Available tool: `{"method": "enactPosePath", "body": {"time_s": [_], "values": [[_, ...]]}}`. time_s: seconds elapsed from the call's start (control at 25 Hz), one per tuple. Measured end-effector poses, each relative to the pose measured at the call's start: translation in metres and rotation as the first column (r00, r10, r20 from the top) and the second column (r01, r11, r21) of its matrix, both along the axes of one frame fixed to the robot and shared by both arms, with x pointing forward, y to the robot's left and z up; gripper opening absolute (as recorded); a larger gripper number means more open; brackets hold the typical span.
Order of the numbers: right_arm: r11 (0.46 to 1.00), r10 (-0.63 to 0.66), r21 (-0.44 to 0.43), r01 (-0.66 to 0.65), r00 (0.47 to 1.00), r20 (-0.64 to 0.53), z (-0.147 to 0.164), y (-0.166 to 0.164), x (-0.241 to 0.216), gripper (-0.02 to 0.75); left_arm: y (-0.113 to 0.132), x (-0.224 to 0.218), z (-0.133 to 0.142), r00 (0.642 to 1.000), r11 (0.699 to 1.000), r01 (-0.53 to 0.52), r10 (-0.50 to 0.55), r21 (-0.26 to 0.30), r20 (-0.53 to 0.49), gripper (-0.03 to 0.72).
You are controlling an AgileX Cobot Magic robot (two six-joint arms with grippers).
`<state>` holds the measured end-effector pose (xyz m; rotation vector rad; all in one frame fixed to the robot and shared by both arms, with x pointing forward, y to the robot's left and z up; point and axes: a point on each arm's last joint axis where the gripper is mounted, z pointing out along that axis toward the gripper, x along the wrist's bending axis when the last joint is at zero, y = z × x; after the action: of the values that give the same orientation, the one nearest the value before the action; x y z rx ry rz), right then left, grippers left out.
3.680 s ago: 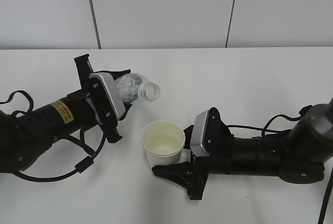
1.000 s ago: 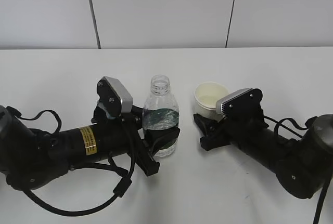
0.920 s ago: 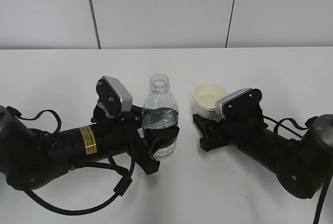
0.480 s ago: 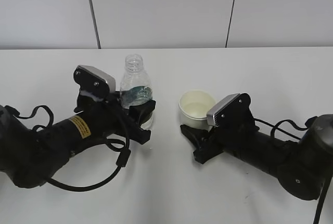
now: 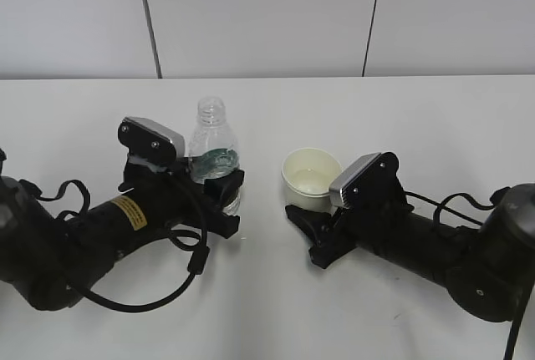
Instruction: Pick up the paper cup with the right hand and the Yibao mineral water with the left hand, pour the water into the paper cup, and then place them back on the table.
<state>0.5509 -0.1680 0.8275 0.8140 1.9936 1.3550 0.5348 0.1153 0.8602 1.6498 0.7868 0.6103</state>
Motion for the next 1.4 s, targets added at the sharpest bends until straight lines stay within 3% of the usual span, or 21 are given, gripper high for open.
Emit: {"method": "enactPosePath", "body": {"time_s": [0.2, 0.32, 0.4, 0.48, 0.96, 1.4], "values": [[1.000, 0.004, 0.000, -0.004, 1.000, 0.000, 0.000, 0.000, 0.000, 0.568, 0.000, 0.000, -0.003, 1.000, 1.000, 0.001, -0.001, -0.010, 0.008, 0.368], [1.000, 0.006, 0.003, -0.006, 1.000, 0.005, 0.001, 0.001, 0.000, 0.643, 0.000, 0.000, -0.003, 1.000, 1.000, 0.001, -0.001, -0.011, 0.009, 0.470], [1.000, 0.008, 0.006, -0.008, 1.000, 0.009, 0.001, 0.001, 0.000, 0.662, 0.000, 0.000, -0.004, 1.000, 1.000, 0.002, -0.002, -0.008, 0.005, 0.549], [1.000, 0.008, 0.006, -0.008, 1.000, 0.009, 0.001, 0.001, 0.000, 0.666, -0.001, 0.000, -0.004, 1.000, 1.000, 0.007, -0.007, -0.005, 0.003, 0.582], [0.999, -0.034, 0.003, 0.034, 0.999, -0.023, 0.000, -0.006, -0.011, 0.667, 0.017, -0.030, 0.001, 0.999, 1.000, -0.003, 0.004, 0.024, -0.051, 0.594], [0.968, -0.253, -0.037, 0.250, 0.958, -0.135, -0.006, -0.035, -0.043, 0.654, 0.034, -0.040, -0.003, 0.988, 0.993, -0.114, 0.118, 0.040, -0.104, 0.590]]}}
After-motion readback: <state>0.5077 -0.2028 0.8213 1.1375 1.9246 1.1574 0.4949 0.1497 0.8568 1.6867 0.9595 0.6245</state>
